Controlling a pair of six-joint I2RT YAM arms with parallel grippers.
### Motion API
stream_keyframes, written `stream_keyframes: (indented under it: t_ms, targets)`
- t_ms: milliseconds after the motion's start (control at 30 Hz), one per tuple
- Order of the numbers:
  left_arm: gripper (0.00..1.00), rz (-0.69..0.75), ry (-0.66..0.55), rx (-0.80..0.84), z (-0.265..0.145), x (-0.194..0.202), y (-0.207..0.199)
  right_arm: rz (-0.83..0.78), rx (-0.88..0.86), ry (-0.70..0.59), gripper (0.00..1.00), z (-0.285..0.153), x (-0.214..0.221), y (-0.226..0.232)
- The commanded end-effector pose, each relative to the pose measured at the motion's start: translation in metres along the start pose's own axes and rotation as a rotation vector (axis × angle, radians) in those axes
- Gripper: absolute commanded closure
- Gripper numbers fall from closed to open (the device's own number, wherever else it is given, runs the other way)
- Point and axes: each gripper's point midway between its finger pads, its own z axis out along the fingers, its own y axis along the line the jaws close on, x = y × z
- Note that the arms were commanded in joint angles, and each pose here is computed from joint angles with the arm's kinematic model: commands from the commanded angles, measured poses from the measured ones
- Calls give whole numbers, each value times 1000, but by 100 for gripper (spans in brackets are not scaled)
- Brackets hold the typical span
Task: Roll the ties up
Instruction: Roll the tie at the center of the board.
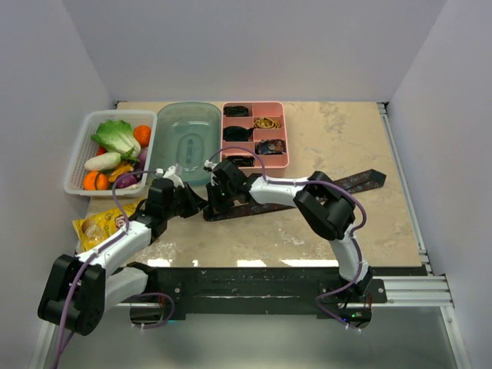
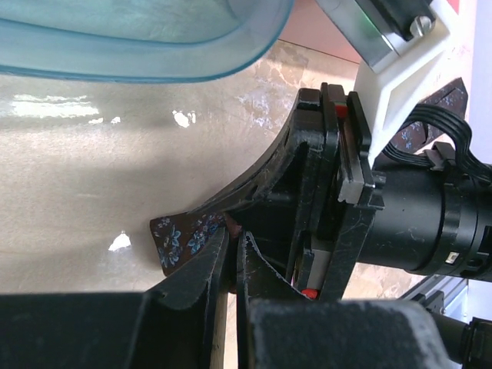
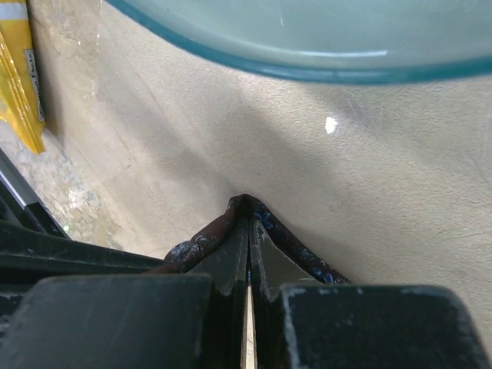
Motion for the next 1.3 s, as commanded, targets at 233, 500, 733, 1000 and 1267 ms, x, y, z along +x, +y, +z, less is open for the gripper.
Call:
stream_keyframes:
  t_ms: [233, 500, 733, 1000, 1267]
  targets:
    - [100, 0, -70, -21, 4, 8, -4, 75, -64, -3, 100, -6, 9, 10]
    - [100, -9, -95, -51, 3, 9, 5, 60, -72, -12, 100, -11, 3, 14]
    - [100, -23, -124, -32, 2, 4, -1, 28, -73, -1, 100, -13, -3, 18]
    - [100, -28, -147, 35, -2, 1, -14, 12, -74, -4, 100, -16, -7, 22]
    - [100, -2, -178, 53, -9, -6, -20, -36, -29, -53, 100, -38, -29, 28]
